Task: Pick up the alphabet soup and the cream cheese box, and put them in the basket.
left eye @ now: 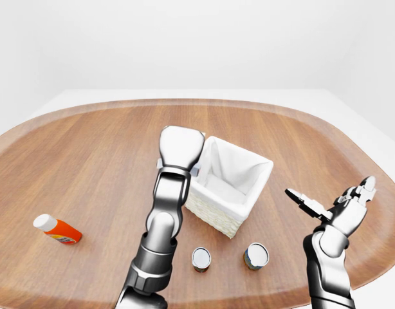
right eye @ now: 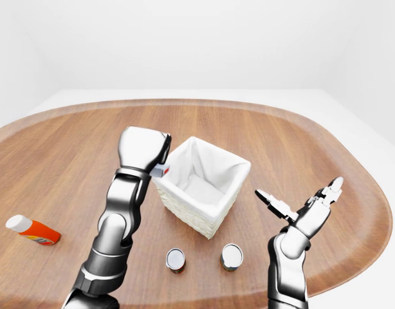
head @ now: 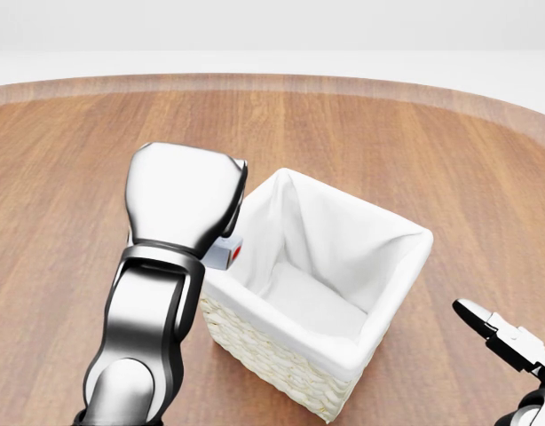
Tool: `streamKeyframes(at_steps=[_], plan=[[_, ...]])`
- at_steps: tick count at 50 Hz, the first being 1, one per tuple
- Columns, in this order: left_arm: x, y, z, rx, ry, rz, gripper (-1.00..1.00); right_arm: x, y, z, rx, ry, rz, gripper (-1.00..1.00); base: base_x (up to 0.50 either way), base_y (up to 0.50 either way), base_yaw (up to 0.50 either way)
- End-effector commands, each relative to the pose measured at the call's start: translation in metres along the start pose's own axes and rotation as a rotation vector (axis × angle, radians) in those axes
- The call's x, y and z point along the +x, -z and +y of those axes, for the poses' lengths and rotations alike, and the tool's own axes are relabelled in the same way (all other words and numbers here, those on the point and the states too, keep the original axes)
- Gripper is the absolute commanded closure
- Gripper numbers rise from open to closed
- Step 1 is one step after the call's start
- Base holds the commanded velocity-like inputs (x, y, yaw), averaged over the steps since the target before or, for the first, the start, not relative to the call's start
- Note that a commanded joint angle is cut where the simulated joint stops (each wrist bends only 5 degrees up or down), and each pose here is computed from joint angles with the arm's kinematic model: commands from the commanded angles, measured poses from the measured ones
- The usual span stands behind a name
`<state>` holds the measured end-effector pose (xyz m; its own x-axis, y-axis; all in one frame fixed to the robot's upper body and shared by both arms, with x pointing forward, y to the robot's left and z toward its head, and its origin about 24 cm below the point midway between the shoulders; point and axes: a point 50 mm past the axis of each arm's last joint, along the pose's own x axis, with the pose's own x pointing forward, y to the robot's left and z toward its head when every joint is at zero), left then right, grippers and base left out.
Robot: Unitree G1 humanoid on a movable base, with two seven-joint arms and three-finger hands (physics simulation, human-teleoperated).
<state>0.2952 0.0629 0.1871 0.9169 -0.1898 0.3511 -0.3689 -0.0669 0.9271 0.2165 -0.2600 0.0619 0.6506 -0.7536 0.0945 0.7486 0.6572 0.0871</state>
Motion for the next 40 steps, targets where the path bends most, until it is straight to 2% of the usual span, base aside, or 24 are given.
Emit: streamKeyframes(at_steps=[1,8,16,22,25,27,30,34,36,40], plan=[[0.013,-0.013,0.003,-0.006,0.003,-0.034,1.0,0.0,0.001,0.0,0.0,0.001,0.002,-1.0,0.0,0.0,0.0],[0.027,-0.019,-0.006,-0.003,0.036,-0.064,1.0,0.001,0.001,0.0,0.001,0.001,0.004,-1.0,0.0,0.0,0.0],[0.035,-0.026,-0.006,0.024,0.048,-0.086,1.0,0.0,0.0,-0.001,0.002,0.002,0.005,-1.0,0.0,0.0,0.0],[0.039,-0.04,-0.016,0.024,0.084,-0.126,1.0,0.0,0.0,-0.001,0.003,0.002,0.005,-1.0,0.0,0.0,0.0],[0.041,-0.046,-0.02,0.01,0.103,-0.143,1.0,0.0,0.0,-0.001,0.004,0.004,0.005,-1.0,0.0,0.0,0.0],[0.043,-0.048,-0.022,-0.049,0.132,-0.151,1.0,0.0,0.0,-0.001,0.005,0.005,0.007,-1.0,0.0,0.0,0.0],[0.044,-0.051,-0.023,-0.039,0.142,-0.165,1.0,0.0,0.0,-0.001,0.005,0.004,0.007,-1.0,0.0,0.0,0.0],[0.042,-0.063,-0.023,-0.074,0.169,-0.196,1.0,0.0,0.0,-0.001,0.005,0.003,0.004,-1.0,0.0,0.0,0.0],[0.045,-0.065,-0.025,-0.059,0.171,-0.202,1.0,0.0,0.0,0.0,0.005,0.002,0.002,-1.0,0.0,0.0,0.0],[0.054,-0.07,-0.028,-0.086,0.219,-0.221,1.0,0.0,-0.001,-0.001,0.006,0.002,0.001,-1.0,0.0,0.0,0.0]])
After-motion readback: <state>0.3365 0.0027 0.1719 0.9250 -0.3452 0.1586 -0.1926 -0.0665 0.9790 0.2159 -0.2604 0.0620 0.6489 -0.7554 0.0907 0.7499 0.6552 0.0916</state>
